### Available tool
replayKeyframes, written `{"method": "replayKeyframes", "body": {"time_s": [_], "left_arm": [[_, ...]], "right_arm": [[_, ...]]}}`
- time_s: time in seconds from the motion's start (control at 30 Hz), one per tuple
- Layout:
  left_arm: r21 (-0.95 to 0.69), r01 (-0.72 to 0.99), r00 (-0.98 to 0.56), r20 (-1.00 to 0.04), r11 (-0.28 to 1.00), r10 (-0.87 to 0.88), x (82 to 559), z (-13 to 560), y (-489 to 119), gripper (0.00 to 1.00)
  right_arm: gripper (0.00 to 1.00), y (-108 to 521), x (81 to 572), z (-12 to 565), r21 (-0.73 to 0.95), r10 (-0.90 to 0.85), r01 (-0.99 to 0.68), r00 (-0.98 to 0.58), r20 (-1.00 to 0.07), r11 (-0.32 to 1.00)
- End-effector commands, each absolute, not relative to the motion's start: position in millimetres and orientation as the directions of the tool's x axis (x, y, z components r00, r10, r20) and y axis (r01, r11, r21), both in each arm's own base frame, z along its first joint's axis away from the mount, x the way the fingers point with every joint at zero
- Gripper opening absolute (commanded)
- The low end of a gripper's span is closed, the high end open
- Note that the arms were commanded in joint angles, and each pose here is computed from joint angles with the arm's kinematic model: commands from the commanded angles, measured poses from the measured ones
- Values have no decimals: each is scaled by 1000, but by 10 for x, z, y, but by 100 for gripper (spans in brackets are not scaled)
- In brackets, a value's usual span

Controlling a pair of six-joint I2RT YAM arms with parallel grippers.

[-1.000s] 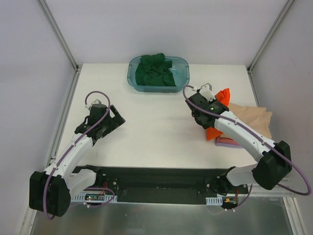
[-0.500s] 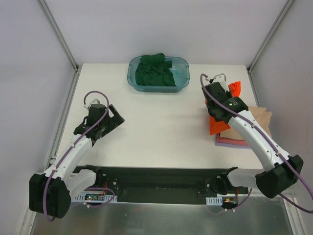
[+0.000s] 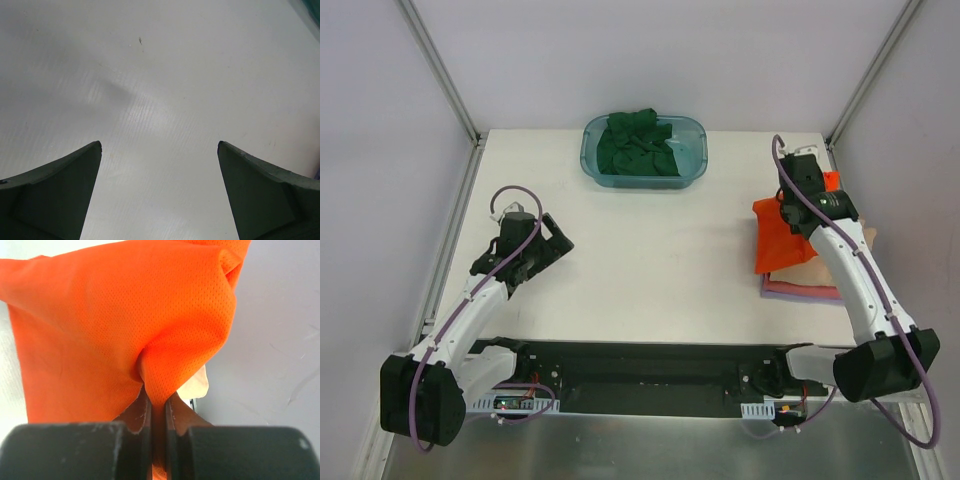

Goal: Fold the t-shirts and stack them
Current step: Put the neatly folded tshirt into the corner of the board with the right arm

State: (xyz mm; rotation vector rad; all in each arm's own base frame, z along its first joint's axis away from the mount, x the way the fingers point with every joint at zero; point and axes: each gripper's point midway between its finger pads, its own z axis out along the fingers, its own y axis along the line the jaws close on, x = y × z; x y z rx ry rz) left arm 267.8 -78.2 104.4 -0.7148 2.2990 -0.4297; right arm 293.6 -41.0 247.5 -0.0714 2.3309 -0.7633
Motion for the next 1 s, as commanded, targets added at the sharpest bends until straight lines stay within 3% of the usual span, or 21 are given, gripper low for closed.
{"method": "replayKeyframes", "body": {"time_s": [0.0, 0.33, 0.43, 0.77, 0.8, 0.83, 0.87, 0.9, 0.97], "left_arm": [[-471, -376, -610, -522, 798, -596, 2692, 1042, -730, 99], [-468, -382, -604, -527, 797, -598, 2696, 1043, -698, 99], [-458, -394, -596, -533, 797, -601, 2701, 1030, -665, 99], [-457, -391, -590, -542, 799, -598, 2694, 1045, -651, 99], [-458, -386, -590, -545, 801, -596, 2697, 1059, -653, 99], [-459, -385, -591, -544, 801, -596, 2699, 1058, -657, 99], [-458, -386, -591, -543, 801, -596, 2693, 1053, -655, 99], [-459, -385, -591, -544, 801, -596, 2696, 1056, -656, 99], [-457, -387, -592, -542, 801, -596, 2696, 1052, -656, 99]], "right_arm": [[0, -569, 3070, 2345, -533, -231, 144, -786, -573, 834], [1, -1113, 3188, 1916, -533, -70, 260, -851, -521, 805], [11, -1157, 3194, 1805, -528, -42, 280, -855, -517, 802], [13, -1442, 3134, 1636, -552, 82, 391, -861, -501, 736], [20, -1454, 3134, 1633, -551, 87, 395, -861, -501, 735], [43, -1462, 3125, 1621, -548, 98, 403, -860, -501, 733], [82, -1462, 3118, 1613, -545, 112, 416, -856, -505, 728], [96, -1463, 3115, 1632, -537, 131, 440, -846, -518, 720], [96, -1454, 3106, 1687, -513, 163, 483, -821, -547, 709]]}}
